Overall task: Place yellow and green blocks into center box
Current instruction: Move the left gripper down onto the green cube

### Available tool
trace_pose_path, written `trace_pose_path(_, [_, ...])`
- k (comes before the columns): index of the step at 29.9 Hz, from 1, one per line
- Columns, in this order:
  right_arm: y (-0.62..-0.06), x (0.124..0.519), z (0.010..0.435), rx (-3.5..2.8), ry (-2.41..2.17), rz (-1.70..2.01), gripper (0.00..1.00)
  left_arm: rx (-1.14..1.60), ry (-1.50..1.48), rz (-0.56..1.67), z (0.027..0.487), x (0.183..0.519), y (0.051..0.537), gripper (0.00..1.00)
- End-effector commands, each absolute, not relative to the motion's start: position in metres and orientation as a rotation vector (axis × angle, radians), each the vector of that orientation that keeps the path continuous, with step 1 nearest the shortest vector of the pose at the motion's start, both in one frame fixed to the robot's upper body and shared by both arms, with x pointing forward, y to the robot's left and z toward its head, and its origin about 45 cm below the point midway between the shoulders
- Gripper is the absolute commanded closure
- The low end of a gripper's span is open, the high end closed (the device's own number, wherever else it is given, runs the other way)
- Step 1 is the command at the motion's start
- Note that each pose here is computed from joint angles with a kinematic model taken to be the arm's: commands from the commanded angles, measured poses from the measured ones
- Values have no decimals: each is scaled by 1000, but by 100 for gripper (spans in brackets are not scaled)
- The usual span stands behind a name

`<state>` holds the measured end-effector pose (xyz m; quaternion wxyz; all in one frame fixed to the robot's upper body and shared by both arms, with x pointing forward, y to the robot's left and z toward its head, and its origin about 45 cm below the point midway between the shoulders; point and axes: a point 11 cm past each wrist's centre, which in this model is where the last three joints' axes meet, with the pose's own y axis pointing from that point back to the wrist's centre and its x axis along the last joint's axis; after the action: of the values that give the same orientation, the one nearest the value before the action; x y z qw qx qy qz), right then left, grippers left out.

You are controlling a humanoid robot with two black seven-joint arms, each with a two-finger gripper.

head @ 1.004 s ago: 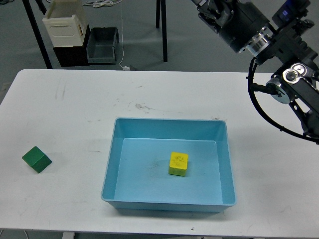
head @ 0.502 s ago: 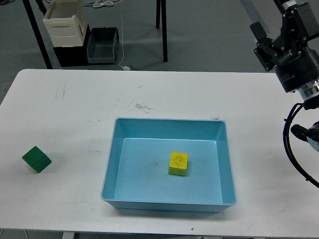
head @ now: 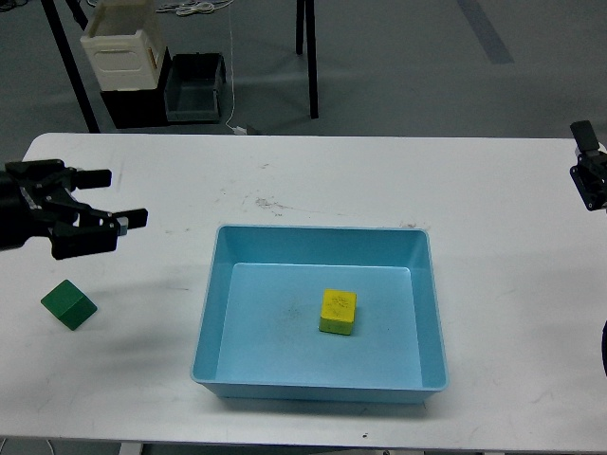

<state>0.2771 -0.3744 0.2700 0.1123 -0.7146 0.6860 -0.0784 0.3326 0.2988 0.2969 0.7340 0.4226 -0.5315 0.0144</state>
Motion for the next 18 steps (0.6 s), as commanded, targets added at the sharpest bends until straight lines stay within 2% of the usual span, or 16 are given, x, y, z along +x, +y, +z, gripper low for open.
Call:
trace_pose_path(1, [-384,263,253,-2054,2055,-105,0,982,-1151,-101,261,323,296,5])
trace_pose_path(9, [-385,245,228,-2012,2087,62,0,1071,-1112,-156,220,339,304,5])
trace_pose_path(12, [-388,239,221,-1968,2085,146,0,1100,-1101,-204,209,334,308,5])
trace_pose_path(18, [-389,234,216,-1962,2098,165,0,1232,-1058,-265,195,339,341,5])
